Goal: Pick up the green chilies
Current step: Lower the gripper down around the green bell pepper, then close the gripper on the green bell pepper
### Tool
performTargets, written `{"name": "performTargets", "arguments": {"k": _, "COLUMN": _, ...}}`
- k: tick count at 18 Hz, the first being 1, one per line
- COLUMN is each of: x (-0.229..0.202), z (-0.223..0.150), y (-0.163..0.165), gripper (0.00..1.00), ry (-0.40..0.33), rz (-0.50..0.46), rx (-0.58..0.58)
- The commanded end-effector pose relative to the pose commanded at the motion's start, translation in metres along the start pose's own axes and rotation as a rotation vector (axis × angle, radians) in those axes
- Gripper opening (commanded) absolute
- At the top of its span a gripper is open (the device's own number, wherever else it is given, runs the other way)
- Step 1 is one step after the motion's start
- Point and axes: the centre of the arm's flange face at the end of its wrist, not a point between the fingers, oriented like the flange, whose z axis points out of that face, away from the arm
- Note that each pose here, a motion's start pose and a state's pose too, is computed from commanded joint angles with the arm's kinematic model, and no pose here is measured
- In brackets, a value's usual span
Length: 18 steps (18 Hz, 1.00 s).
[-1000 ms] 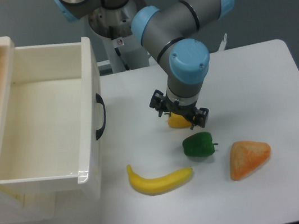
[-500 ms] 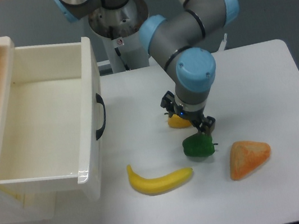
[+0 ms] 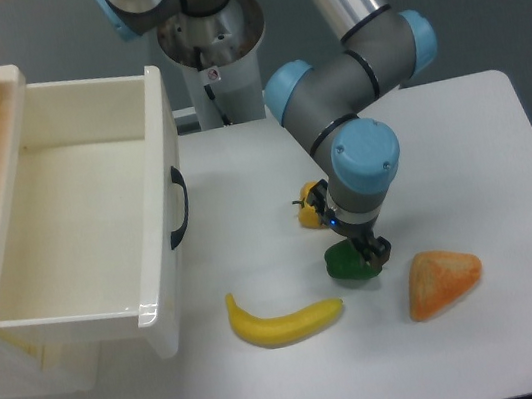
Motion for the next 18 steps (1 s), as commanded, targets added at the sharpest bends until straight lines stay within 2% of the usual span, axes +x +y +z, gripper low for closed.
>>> {"name": "performTargets", "arguments": {"k": 5, "x": -0.008, "z": 0.017, "y": 0.001, "gripper": 1.0, "ry": -0.002, "rz": 0.037, "rx": -0.006}}
{"name": "performTargets", "arguments": {"k": 18, "x": -0.013, "z": 0.034, "y": 0.003, "gripper": 1.0, "ry": 0.014, "rz": 0.053, "rx": -0.007}}
